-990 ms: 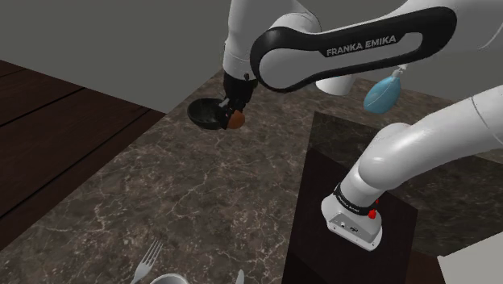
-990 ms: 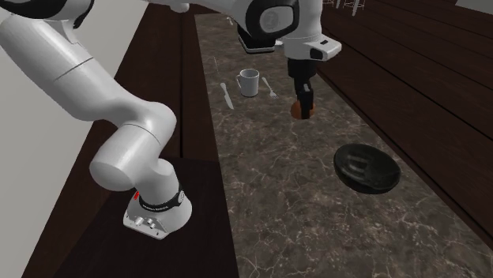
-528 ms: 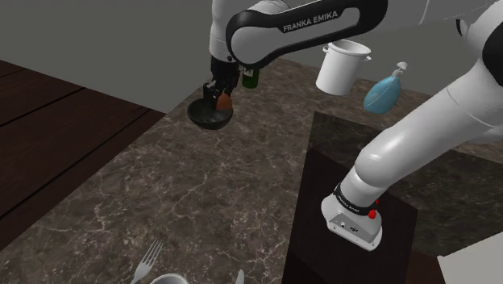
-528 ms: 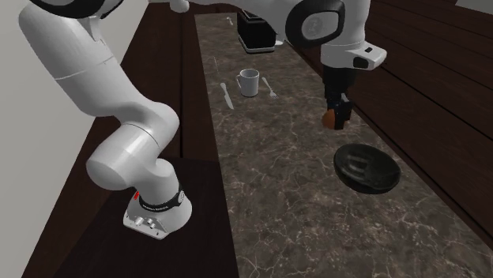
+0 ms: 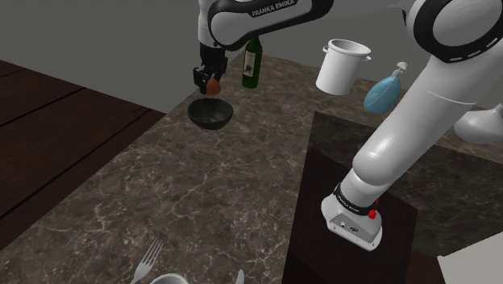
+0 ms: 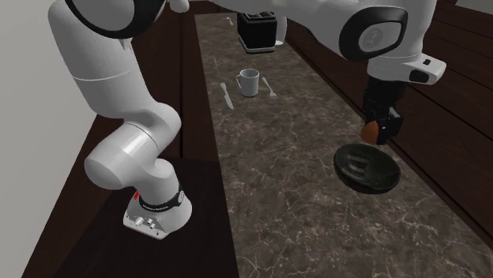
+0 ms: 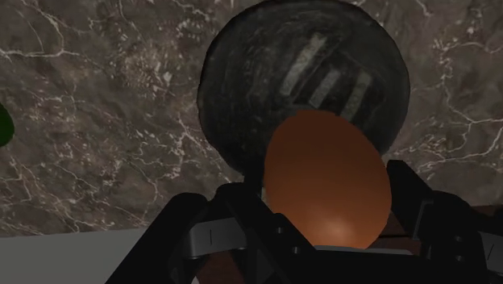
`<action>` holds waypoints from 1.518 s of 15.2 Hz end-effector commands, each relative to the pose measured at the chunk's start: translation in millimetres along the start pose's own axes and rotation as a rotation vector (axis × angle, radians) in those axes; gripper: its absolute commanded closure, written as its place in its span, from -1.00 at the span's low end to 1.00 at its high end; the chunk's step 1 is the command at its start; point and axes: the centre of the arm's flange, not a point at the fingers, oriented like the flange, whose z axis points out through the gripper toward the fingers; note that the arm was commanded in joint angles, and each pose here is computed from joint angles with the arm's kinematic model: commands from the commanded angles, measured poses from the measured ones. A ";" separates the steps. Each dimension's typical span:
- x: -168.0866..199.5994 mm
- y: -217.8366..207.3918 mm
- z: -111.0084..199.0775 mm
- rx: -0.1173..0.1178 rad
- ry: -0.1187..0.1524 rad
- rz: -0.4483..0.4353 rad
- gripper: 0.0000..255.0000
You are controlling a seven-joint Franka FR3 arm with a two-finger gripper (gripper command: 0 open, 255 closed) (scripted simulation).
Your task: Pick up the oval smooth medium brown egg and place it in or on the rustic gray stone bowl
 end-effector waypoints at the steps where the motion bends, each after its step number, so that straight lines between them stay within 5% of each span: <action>1: 15.3 11.7 2.3 -0.001 0.000 0.000 1.00; 14: 3.1 7.0 73.2 -0.001 0.000 0.000 1.00; 22: 3.1 7.0 73.2 -0.001 0.000 0.000 1.00; 23: 3.1 7.0 73.3 -0.001 0.000 0.000 -1.00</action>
